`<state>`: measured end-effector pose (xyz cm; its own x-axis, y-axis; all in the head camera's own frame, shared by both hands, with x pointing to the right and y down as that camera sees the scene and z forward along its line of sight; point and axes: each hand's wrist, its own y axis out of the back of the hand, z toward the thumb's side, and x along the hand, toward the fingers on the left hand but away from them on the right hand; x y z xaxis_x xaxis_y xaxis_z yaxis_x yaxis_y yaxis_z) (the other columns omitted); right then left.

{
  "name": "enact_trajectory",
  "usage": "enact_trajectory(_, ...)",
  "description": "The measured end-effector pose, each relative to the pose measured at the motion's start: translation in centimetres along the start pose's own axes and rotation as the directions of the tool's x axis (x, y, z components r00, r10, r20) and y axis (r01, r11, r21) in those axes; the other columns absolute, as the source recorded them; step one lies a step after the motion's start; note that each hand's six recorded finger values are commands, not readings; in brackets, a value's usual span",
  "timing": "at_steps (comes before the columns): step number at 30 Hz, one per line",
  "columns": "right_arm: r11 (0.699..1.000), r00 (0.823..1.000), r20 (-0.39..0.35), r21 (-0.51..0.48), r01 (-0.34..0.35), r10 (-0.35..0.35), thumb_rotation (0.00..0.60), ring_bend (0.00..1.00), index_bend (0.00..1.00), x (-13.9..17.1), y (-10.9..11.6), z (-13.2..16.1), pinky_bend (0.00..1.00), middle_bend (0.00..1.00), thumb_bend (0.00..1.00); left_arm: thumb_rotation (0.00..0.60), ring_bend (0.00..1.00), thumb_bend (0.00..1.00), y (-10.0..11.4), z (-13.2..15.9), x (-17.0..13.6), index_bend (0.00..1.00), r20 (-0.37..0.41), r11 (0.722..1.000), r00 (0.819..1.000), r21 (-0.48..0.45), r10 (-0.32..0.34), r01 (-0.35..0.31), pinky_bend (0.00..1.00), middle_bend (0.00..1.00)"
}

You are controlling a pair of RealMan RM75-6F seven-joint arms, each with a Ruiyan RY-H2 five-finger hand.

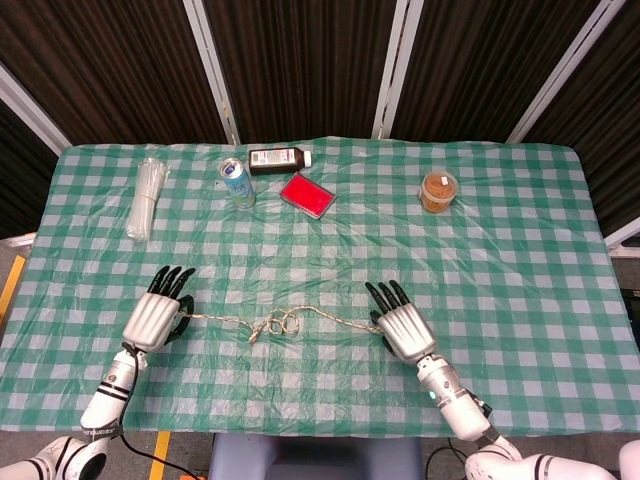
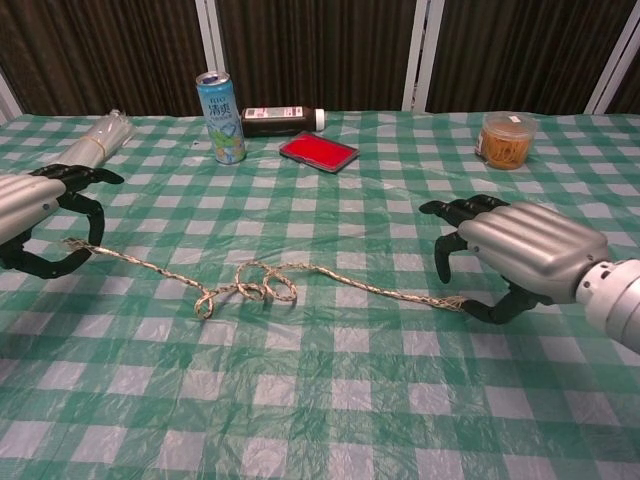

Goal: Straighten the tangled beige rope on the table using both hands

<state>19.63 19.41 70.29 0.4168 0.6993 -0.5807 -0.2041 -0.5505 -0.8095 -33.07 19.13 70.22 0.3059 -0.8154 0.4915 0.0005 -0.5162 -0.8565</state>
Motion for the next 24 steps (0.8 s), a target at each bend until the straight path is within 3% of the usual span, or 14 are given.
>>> enact_trajectory(11,0.999,0.999,0.018,0.016,-0.046,0.046,0.600,0.00,0.56,-1.4,-1.0,0.8,0.00,0.00,0.43,0.600,0.00,0.46,0.1,-0.4,0.2,0.64,-0.005,1.000,1.000,-0.002,-0.003,0.003,0.05,0.07)
enact_trajectory(24,0.996,0.997,0.034,0.047,-0.070,0.069,0.600,0.00,0.68,-1.7,-1.6,0.6,0.00,0.02,0.50,0.600,0.00,0.46,-0.1,-0.5,0.3,0.64,-0.009,1.000,1.000,-0.002,-0.011,0.011,0.05,0.07)
